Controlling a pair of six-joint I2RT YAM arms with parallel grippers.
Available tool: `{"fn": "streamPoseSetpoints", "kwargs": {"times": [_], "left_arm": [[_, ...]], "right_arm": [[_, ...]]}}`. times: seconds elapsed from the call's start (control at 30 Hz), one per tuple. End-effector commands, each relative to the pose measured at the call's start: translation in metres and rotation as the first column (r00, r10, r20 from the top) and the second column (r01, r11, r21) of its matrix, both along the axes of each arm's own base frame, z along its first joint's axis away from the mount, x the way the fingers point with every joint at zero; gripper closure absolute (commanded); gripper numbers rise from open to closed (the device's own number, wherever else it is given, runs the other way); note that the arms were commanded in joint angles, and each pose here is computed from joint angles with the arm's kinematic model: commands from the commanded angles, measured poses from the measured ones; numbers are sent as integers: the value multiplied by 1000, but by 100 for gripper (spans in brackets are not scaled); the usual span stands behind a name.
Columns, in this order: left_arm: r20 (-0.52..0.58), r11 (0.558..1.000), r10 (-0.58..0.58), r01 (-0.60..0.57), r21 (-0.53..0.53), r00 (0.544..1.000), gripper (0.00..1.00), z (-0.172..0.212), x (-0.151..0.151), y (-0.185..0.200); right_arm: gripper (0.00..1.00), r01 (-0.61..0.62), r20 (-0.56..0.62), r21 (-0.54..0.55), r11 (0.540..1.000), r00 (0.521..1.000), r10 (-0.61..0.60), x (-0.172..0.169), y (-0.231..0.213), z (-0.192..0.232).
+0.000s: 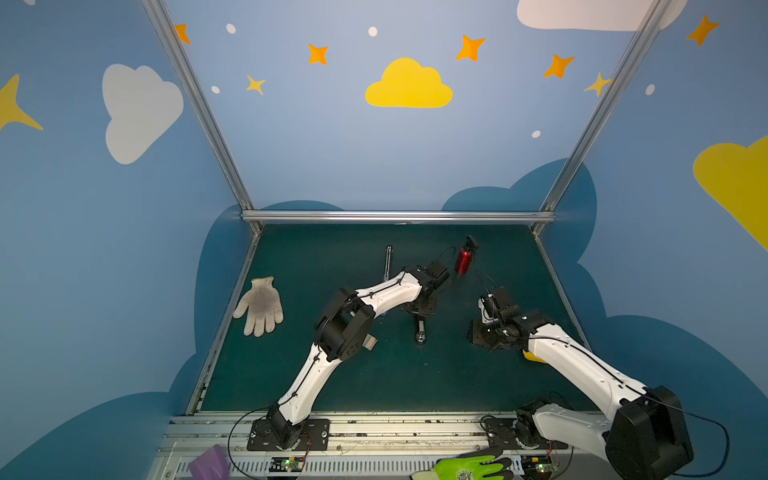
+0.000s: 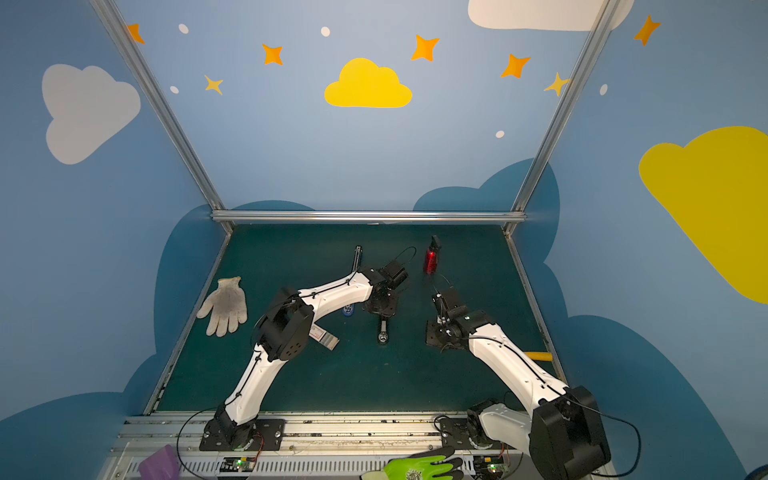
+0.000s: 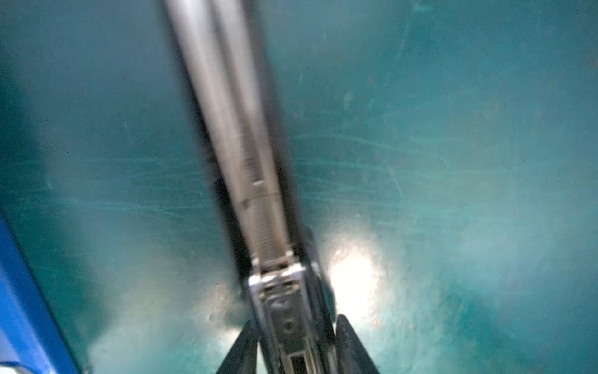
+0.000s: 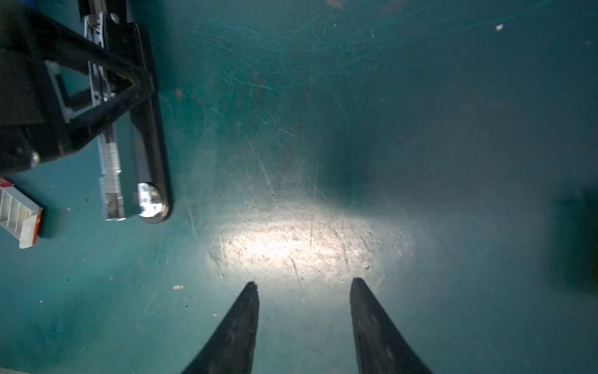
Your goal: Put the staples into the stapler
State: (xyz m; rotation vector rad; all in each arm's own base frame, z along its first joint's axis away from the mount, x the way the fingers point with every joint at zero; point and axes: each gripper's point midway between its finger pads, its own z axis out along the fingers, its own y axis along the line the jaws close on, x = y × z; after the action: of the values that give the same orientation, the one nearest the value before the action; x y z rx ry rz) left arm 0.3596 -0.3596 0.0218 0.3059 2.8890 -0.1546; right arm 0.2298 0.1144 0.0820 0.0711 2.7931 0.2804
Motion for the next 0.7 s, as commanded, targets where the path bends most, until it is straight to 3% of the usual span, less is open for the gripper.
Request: {"fn": "streamPoseSetpoints", "kwargs": {"times": [0.0, 0.1, 0.2, 0.4, 0.5, 0.67], "left_arm": [[-89, 991, -119, 123, 43, 989, 67, -12, -29, 6], [-104, 969, -245, 247, 13, 964, 70, -11, -50, -4], [-97, 916, -396, 400, 25, 913, 71, -11, -74, -11], [-119, 814, -552, 564, 139, 825, 72, -23, -101, 8], [-98, 809, -550, 558, 183, 829, 67, -23, -98, 22], [-19, 832, -543, 541, 125, 840, 56, -4, -92, 16]], "right_arm": [[53, 11, 18, 14, 1000, 1000, -11, 4, 0, 2], [53, 20, 18, 14, 1000, 1000, -20, 9, -1, 0], [53, 34, 13, 33, 999, 999, -34, 14, 1, -3], [53, 69, 3, 89, 994, 998, -69, 24, 3, -10], [53, 84, -4, 98, 992, 996, -84, 27, 0, -13], [51, 110, -16, 139, 984, 994, -108, 33, -5, -13]]}}
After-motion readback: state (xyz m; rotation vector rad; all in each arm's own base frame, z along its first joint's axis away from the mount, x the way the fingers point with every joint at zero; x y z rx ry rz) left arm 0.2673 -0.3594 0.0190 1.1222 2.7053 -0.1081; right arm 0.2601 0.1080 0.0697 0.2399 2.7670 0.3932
